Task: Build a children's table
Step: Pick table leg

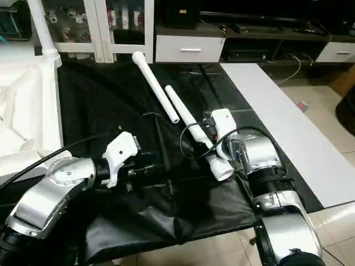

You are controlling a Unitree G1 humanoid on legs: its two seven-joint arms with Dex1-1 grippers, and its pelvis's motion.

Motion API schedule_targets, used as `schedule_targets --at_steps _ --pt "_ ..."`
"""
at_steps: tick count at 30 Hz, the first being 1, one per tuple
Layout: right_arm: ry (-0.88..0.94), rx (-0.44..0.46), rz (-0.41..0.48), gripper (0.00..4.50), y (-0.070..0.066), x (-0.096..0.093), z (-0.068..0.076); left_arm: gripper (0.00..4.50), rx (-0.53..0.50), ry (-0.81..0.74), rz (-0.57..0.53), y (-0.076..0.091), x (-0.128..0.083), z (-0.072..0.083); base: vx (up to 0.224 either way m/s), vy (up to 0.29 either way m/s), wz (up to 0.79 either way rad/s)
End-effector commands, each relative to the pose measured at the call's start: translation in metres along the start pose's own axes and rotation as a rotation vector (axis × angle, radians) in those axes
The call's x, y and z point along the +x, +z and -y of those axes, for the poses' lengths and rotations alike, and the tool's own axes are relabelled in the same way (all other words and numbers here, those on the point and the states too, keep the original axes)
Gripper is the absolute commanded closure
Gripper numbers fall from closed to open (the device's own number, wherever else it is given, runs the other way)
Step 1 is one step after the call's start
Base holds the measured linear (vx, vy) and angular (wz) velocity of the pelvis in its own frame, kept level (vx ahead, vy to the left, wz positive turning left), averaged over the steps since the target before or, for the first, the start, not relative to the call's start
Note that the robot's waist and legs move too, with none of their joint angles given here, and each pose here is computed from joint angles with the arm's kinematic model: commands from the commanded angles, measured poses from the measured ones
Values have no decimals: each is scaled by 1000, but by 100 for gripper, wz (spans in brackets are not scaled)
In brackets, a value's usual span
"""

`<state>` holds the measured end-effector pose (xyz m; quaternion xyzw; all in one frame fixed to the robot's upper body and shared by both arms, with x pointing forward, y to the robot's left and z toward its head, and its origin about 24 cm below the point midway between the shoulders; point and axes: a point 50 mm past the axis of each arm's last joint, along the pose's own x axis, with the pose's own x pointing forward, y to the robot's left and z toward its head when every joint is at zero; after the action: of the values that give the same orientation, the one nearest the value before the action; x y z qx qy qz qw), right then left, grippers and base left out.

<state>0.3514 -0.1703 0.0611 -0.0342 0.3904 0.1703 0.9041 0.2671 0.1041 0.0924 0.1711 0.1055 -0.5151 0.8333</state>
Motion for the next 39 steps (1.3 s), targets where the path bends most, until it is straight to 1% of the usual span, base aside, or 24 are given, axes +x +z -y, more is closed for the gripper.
schedule_targets --at_steps 1,3,5,8,10,12,15,16,18,19,20,22,23,24,29,32,34,37,38,39 --pt "5 15 -32 57 0 -2 3 284 18 -21 3 6 1 3 0 0 0" --pt "9 16 -46 61 -1 -2 4 284 21 -18 3 6 1 3 0 0 0" --pt "20 19 -67 93 -2 -2 7 284 26 -12 8 8 3 3 0 0 0" --pt "18 23 -75 106 -2 -3 9 284 23 -7 13 9 5 3 0 0 0" --pt "15 29 -75 139 -2 -3 11 284 22 -1 15 9 5 3 0 0 0" --pt "14 37 -81 146 -3 -3 13 284 24 10 18 9 6 2 0 0 0" --pt "24 45 -96 177 -5 -3 13 284 30 19 21 10 6 2 0 0 0" --pt "24 45 -96 184 -5 -3 13 284 30 19 21 10 6 2 0 0 0" --pt "30 49 -104 184 -6 -2 13 284 32 22 21 11 5 1 0 0 0" --pt "34 61 -115 203 -9 -2 14 284 33 29 22 11 5 0 0 0 0" --pt "32 68 -118 203 -10 -2 15 284 33 34 24 11 5 0 0 0 0" --pt "28 77 -117 231 -11 -2 16 284 34 36 24 11 5 -1 0 0 0" --pt "28 77 -117 231 -11 -2 16 284 34 36 24 11 5 -1 0 0 0" --pt "20 91 -112 248 -11 -2 18 284 35 39 25 11 4 -1 0 0 0" --pt "23 119 -108 260 -12 -3 19 284 37 45 14 10 3 -4 0 0 0" --pt "23 146 -113 261 -17 -3 19 284 42 34 12 11 4 -2 0 0 0" --pt "-12 181 -91 262 -20 -6 25 284 45 20 8 10 4 -1 0 0 0" --pt "-30 199 -68 263 -19 -8 28 284 50 34 10 10 3 -3 0 0 0" --pt "-66 223 -22 263 -15 -14 35 284 62 101 7 12 2 -12 0 0 0" --pt "-84 230 12 263 -12 -17 37 284 51 146 13 13 2 -18 0 0 0"
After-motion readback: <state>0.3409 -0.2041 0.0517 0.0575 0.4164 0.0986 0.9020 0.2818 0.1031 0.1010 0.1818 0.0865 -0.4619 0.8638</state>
